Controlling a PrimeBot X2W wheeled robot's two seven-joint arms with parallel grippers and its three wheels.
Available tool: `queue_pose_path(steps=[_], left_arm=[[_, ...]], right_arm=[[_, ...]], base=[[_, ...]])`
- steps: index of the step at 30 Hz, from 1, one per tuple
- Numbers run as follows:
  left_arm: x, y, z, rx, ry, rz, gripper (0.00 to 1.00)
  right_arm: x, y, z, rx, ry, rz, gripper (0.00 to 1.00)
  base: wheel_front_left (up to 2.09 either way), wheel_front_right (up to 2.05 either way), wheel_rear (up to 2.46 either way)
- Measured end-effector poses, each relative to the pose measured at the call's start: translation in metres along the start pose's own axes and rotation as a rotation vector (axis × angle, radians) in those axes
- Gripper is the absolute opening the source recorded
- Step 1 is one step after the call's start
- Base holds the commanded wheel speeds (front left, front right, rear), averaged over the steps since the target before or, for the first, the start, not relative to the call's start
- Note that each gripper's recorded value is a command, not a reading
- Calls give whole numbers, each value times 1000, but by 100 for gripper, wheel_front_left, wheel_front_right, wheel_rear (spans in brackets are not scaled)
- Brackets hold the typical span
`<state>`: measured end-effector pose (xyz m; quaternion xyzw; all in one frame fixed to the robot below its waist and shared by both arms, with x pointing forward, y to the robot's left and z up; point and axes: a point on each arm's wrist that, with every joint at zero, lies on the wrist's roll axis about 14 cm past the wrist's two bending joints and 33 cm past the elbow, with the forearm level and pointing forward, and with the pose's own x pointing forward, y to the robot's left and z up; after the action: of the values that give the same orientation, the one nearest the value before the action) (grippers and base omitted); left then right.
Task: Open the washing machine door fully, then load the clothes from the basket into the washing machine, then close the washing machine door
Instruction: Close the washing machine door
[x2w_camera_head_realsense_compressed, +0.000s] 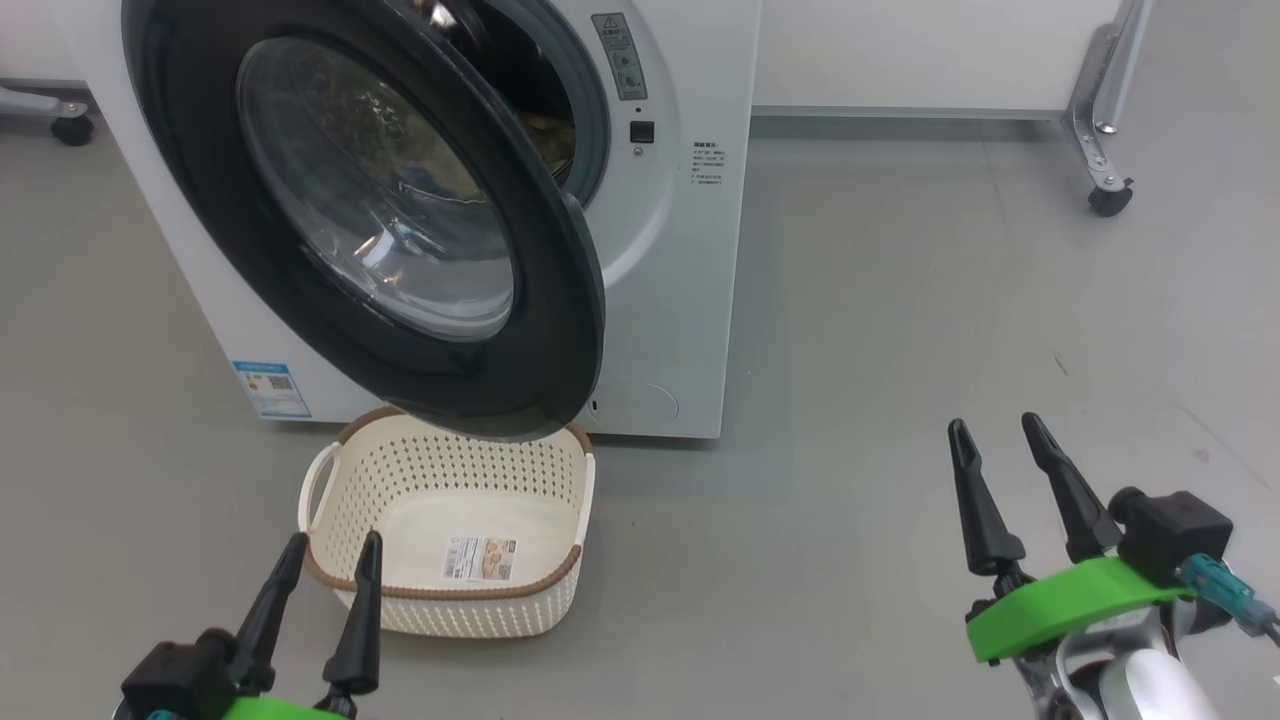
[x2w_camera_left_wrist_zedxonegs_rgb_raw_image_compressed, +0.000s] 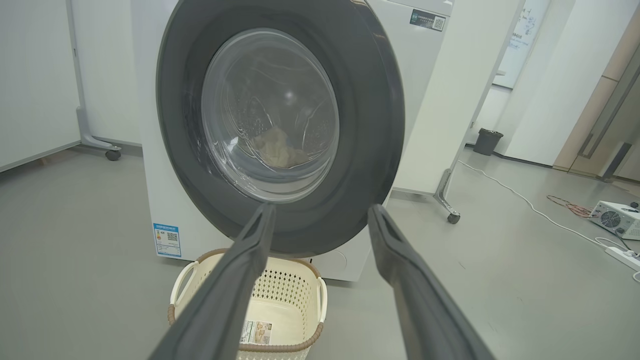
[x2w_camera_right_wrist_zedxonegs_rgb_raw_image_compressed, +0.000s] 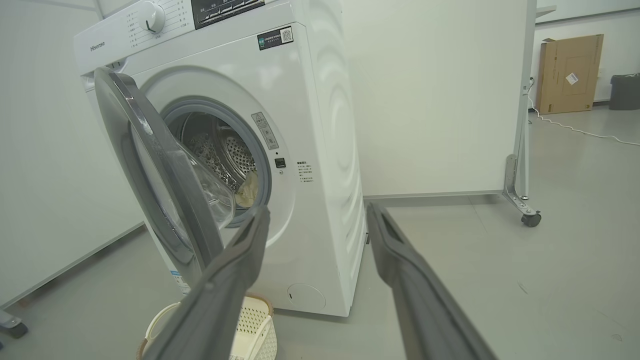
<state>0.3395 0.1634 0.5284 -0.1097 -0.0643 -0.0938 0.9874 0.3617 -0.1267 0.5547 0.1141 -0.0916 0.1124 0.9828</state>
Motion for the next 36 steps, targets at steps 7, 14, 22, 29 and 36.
queue_pose_path(steps=[7, 14, 22, 29, 36], left_arm=[[-1, 3, -3, 6, 9, 11, 100], [-1, 3, -5, 7, 15, 11, 100], [-1, 2, -10, 7, 30, 10, 100], [-2, 3, -13, 10, 42, 12, 100], [-2, 1, -15, 13, 46, 7, 100]], right_arm=[[0, 0, -1, 0, 5, -1, 100], [0, -1, -1, 0, 7, -2, 100], [-1, -1, -2, 1, 10, -4, 100], [0, -1, -3, 2, 14, -5, 100], [0, -1, -4, 3, 15, -5, 100]], base=[[0, 0, 0], [0, 0, 0], [0, 0, 0], [0, 0, 0], [0, 0, 0]])
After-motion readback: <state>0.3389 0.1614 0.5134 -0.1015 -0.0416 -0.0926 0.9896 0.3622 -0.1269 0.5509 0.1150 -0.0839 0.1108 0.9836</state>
